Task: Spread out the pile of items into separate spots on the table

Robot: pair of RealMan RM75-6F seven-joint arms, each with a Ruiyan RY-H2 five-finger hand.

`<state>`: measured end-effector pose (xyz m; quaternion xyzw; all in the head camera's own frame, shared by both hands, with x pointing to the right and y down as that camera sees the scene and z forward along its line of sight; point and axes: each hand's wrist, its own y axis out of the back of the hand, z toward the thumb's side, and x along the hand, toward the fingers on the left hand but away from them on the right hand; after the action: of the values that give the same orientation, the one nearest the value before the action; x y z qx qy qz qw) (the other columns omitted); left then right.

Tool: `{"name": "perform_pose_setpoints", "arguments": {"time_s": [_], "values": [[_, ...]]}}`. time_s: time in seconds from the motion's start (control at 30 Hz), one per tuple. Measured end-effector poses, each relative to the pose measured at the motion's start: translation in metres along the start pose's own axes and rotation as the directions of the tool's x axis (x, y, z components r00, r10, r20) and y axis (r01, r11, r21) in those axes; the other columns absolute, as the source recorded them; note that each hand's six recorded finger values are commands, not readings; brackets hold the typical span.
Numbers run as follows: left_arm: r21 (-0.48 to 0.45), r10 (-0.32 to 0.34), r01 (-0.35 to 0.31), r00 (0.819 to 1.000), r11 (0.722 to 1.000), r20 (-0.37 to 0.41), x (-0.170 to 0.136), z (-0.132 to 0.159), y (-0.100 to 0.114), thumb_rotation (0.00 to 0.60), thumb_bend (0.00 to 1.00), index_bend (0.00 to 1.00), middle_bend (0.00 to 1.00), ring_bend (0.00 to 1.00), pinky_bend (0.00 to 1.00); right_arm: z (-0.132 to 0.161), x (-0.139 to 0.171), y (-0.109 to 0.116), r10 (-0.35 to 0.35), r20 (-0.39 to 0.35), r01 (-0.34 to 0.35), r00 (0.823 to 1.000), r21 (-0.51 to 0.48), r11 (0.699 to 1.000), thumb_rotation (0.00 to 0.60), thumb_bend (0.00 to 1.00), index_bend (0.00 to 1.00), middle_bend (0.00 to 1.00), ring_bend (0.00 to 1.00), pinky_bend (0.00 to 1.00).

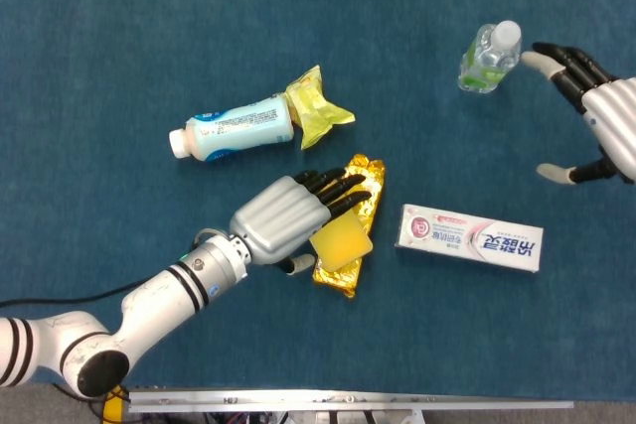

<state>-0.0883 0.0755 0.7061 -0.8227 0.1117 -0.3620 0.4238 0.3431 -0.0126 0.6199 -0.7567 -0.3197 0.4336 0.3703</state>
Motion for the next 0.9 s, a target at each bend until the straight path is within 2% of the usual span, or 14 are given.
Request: {"name": "perform_pose_setpoints", "arguments": {"time_s": [0.33, 0.53, 0.73, 0.83, 0.9], "values": [[0.055, 0.037, -0.032, 0.994, 0.998, -0.102, -0.027, -0.030, 0.021, 0.600, 0.26, 0.00, 0.00, 0.00, 0.16, 0.006, 0.004, 0.004, 0.000, -0.026, 0.000, 1.000, -0.006, 1.000, 0.600, 0.07, 0.00, 0.08, 0.08, 0.37], [0.080, 0.075, -0.059, 0.976, 0.995, -0.206, -0.051, -0.063, 0.037, 0.600, 0.26, 0.00, 0.00, 0.00, 0.16, 0.019, 0.008, 0.000, 0.035, -0.076, -0.035, 0.996, 0.004, 0.999, 0.600, 0.07, 0.00, 0.09, 0.08, 0.37], [0.086, 0.142, -0.120, 0.936, 0.989, -0.323, -0.079, -0.097, 0.050, 0.600, 0.26, 0.00, 0.00, 0.00, 0.16, 0.042, 0.003, -0.006, 0.083, -0.156, -0.075, 0.984, 0.056, 0.996, 0.600, 0.07, 0.00, 0.11, 0.08, 0.37], [0.095, 0.185, -0.160, 0.907, 0.982, -0.378, -0.093, -0.111, 0.055, 0.600, 0.26, 0.00, 0.00, 0.00, 0.16, 0.050, 0.000, -0.010, 0.098, -0.187, -0.079, 0.978, 0.106, 0.991, 0.600, 0.06, 0.00, 0.11, 0.08, 0.37], [0.106, 0.213, -0.185, 0.882, 0.977, -0.421, -0.106, -0.123, 0.057, 0.600, 0.26, 0.00, 0.00, 0.00, 0.16, 0.059, -0.004, -0.014, 0.118, -0.212, -0.089, 0.970, 0.141, 0.986, 0.600, 0.05, 0.00, 0.11, 0.08, 0.37]]}}
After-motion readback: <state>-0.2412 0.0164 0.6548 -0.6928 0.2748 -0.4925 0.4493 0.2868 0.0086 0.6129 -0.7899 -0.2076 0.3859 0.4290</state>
